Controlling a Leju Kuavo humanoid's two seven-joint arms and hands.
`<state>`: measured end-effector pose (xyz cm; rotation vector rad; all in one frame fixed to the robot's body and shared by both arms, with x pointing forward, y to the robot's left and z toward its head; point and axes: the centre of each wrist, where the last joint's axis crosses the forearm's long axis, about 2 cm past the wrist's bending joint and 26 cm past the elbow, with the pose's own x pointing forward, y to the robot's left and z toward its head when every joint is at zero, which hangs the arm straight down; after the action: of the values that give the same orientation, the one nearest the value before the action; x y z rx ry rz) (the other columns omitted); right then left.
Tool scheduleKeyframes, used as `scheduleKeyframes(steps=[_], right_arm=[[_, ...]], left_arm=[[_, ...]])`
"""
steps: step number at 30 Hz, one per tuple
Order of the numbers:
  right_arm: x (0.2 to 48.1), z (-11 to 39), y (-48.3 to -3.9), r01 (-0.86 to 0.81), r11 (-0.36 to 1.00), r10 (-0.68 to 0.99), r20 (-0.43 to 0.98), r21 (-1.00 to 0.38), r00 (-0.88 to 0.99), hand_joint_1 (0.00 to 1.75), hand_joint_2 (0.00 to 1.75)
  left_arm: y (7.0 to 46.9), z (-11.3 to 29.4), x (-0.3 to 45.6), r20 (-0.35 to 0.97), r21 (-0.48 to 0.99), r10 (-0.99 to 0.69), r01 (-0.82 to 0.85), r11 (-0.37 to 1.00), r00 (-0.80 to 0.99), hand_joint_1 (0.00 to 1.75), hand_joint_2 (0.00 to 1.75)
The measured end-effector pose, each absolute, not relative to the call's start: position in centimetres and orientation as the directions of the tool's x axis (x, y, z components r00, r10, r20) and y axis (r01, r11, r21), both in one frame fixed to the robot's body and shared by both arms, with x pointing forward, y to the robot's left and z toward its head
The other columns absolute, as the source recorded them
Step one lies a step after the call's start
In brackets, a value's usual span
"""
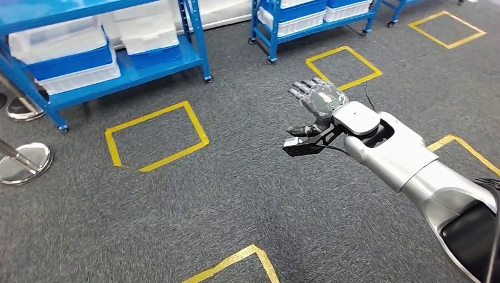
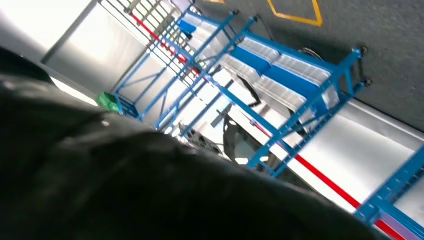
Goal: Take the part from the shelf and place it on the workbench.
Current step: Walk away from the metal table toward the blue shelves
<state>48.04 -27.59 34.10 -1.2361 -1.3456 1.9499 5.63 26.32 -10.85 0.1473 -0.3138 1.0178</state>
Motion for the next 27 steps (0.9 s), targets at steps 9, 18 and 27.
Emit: scheduleKeyframes(steps=[9,18,27], right_arm=[[48.08,34.07,-27.18,0.113,-0.409,0.765,-0.407,-0.906,-0.498,0.0,0.0],[48.19,34.26,-27.21,0.115,-0.411,0.766,-0.411,-0.904,-0.495,0.0,0.0],[48.17,34.11,-26.84,0.111,-0.411,0.763,-0.408,-0.905,-0.502,0.0,0.0]], left_arm=[[26.09,-10.81,5.78,0.321,-0.03,0.817,-0.857,0.514,0.479,0.0,0.0],[25.61,-10.78,5.74,0.312,-0.034,0.821,-0.857,0.514,0.479,0.0,0.0],[25.84,-10.81,5.67,0.311,-0.027,0.82,-0.858,0.513,0.48,0.0,1.31]])
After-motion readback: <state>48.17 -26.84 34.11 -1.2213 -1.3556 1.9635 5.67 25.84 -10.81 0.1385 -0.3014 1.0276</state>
